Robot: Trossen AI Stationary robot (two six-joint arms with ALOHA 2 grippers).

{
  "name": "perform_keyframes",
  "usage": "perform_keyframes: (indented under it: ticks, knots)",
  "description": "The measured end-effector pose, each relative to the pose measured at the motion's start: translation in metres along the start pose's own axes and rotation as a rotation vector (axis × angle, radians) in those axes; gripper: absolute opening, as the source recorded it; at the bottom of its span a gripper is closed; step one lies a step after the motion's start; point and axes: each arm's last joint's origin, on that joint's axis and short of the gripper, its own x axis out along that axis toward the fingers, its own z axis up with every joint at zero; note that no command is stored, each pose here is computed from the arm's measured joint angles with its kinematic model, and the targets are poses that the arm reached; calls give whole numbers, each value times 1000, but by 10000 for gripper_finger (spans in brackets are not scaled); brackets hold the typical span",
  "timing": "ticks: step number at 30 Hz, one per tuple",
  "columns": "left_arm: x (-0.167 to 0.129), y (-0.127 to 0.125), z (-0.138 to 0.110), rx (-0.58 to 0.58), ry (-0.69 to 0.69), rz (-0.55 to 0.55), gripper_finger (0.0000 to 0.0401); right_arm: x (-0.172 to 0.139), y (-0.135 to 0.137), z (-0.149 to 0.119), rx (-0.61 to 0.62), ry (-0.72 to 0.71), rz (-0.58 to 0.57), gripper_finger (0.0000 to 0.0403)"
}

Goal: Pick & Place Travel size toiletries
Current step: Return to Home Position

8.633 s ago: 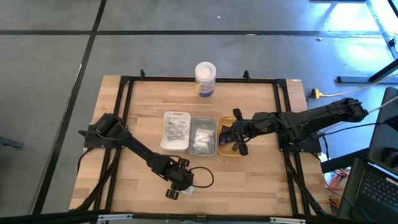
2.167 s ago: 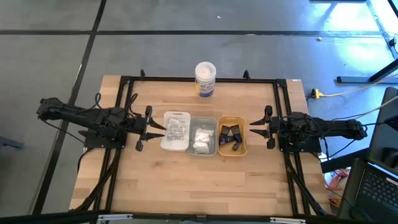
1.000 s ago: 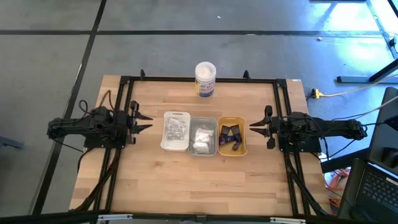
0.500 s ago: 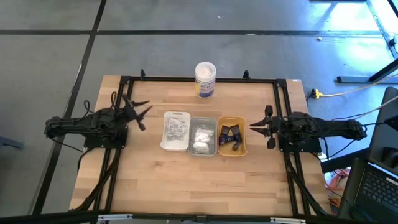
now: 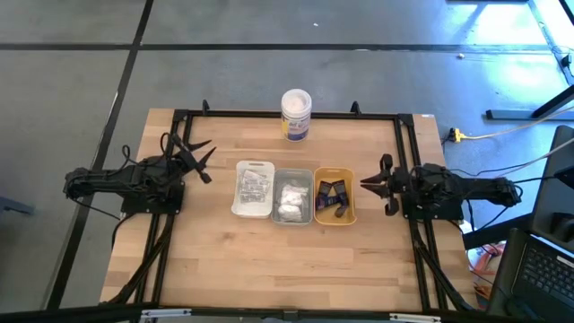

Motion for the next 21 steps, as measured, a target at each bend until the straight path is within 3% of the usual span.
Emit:
perform_keyframes:
  ticks: [11,21]
  knots:
    - [0,0,0,-1,-1,1,112,2,-1,-5,-47,-47,-5,58]
    - [0,0,0,-1,0,1,116,3,-1,-5,-13,-44,-4,58]
